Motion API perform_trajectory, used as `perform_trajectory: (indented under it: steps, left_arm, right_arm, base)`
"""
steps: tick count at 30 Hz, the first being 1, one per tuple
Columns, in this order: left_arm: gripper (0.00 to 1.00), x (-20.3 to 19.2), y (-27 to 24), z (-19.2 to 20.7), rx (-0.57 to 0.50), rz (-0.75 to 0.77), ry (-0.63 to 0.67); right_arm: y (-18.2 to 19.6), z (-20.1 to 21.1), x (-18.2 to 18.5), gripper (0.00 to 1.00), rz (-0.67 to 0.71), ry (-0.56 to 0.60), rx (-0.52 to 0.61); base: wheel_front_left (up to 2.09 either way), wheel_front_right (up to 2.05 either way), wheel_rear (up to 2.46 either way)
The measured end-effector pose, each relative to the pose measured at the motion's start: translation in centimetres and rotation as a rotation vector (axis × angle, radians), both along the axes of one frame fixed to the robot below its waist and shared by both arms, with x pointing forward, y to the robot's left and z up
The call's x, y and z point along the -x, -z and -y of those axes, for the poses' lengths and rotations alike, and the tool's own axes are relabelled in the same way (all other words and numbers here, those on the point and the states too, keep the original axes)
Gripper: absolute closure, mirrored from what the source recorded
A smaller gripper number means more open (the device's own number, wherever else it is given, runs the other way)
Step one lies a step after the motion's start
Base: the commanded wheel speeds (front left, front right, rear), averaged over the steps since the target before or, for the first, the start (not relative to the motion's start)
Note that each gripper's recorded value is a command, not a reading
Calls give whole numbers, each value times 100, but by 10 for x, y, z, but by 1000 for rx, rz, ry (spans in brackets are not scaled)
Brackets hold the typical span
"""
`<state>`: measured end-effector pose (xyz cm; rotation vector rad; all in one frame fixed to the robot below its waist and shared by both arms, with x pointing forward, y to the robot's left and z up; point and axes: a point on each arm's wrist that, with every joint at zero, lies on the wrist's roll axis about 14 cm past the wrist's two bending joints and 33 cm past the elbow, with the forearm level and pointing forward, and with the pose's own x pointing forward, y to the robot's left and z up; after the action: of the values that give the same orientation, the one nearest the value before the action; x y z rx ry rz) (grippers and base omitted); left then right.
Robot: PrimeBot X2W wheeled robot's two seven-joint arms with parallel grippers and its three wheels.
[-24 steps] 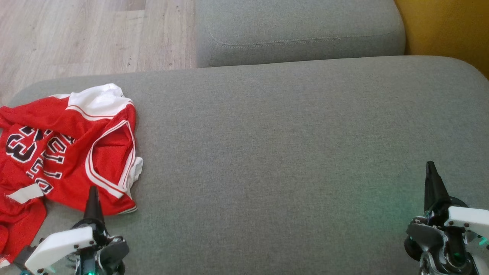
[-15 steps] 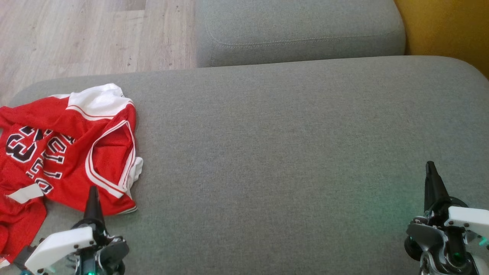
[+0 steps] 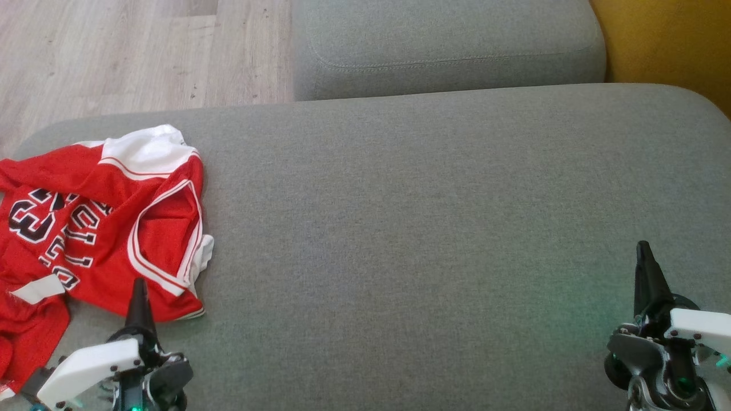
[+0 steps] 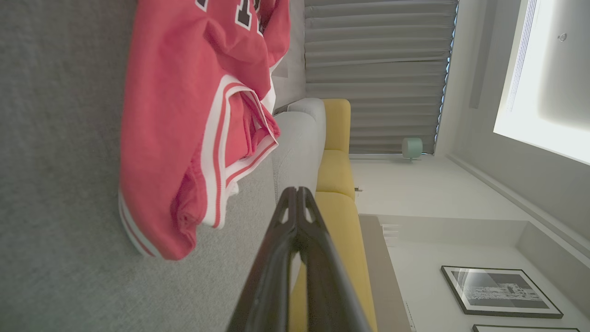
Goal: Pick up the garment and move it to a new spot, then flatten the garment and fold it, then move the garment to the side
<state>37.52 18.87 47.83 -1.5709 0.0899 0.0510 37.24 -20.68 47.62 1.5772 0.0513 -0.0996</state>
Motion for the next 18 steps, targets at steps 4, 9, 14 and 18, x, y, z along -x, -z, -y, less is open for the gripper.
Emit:
perform_trajectory:
  steps: [4,9,14,18]
  left_arm:
    - [100,0,0,0,0,0,0]
    - [100,0,0,0,0,0,0]
    - [100,0,0,0,0,0,0]
    - [100,0,0,0,0,0,0]
  right_arm:
    - [0,0,0,100,0,0,0]
    - [0,0,0,100,0,0,0]
    - [0,0,0,100,0,0,0]
    - [0,0,0,100,0,0,0]
  base:
    - [0,0,0]
    - [0,0,0]
    - [0,0,0]
    - [0,0,0]
